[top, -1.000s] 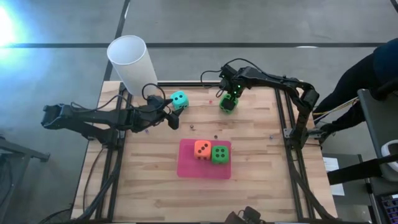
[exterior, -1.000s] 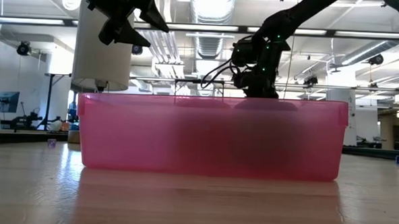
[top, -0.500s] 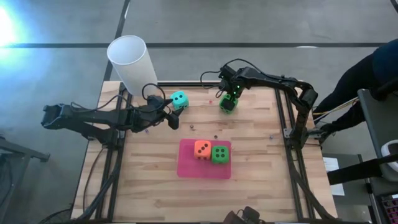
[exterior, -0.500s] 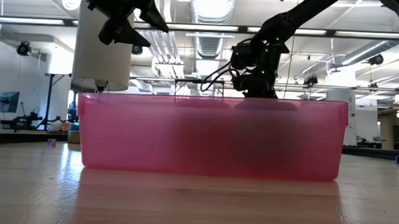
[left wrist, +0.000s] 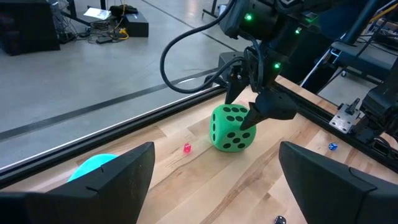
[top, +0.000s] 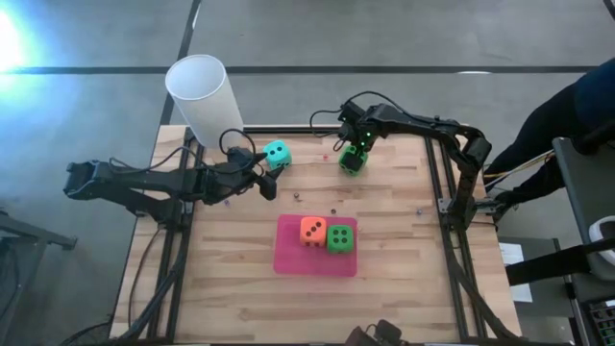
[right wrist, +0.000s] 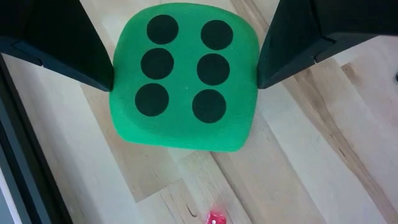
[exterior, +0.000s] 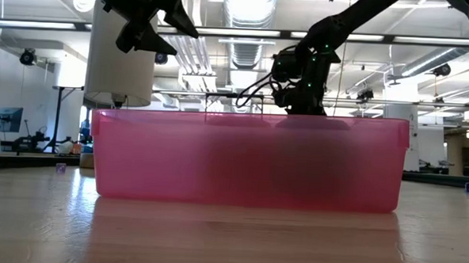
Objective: Pick & Place Dice
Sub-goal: Put the large green dice into the pink bin
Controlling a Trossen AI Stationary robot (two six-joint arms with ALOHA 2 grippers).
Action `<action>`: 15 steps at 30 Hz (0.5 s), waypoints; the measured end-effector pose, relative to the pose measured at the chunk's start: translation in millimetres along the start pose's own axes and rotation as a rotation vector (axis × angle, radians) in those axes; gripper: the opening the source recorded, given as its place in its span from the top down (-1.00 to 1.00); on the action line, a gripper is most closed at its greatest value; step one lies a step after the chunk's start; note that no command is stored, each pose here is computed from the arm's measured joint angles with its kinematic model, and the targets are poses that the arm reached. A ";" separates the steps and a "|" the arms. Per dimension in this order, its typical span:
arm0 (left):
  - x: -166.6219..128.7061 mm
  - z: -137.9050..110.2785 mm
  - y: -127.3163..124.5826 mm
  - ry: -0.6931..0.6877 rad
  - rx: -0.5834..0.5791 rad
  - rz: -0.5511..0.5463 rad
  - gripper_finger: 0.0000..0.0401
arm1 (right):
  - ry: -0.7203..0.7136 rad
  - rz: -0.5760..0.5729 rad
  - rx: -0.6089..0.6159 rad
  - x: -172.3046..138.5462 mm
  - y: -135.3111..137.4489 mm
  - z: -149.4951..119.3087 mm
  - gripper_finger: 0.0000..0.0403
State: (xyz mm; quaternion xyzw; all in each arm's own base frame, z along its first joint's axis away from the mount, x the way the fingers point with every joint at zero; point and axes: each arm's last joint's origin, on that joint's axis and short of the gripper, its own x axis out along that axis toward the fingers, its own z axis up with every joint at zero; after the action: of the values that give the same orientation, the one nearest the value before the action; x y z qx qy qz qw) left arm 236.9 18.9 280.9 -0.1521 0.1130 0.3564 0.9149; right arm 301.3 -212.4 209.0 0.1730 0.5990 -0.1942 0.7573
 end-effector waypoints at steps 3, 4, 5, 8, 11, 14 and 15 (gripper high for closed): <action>0.0 0.0 0.0 0.000 0.000 0.000 -0.74 | 0.002 0.001 0.006 3.2 0.0 -1.9 -0.91; 0.0 0.0 0.0 0.000 0.000 0.000 -0.74 | 0.001 0.003 0.010 4.9 0.1 -2.9 -0.91; 0.0 0.1 0.0 0.000 -0.001 0.000 -0.75 | 0.001 0.005 0.013 6.4 0.1 -3.6 -0.91; 0.0 0.0 0.0 0.000 0.000 0.000 -0.76 | 0.002 0.008 0.018 7.2 0.2 -4.1 -0.91; 0.0 0.0 0.0 0.000 0.000 0.000 -0.76 | 0.002 0.009 0.017 6.9 0.2 -3.7 -0.91; 0.0 0.0 0.0 0.000 0.000 0.000 -0.74 | 0.003 0.009 0.017 7.2 0.2 -3.9 -0.91; 0.0 -0.1 0.0 0.000 0.000 0.000 -0.74 | 0.004 0.009 0.017 7.3 0.2 -4.0 -0.91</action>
State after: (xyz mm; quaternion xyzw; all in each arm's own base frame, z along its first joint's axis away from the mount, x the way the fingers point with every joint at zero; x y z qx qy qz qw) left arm 236.9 18.9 280.8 -0.1523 0.1131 0.3565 0.9148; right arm 299.6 -210.9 201.0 0.1822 0.5980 -0.1956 0.7556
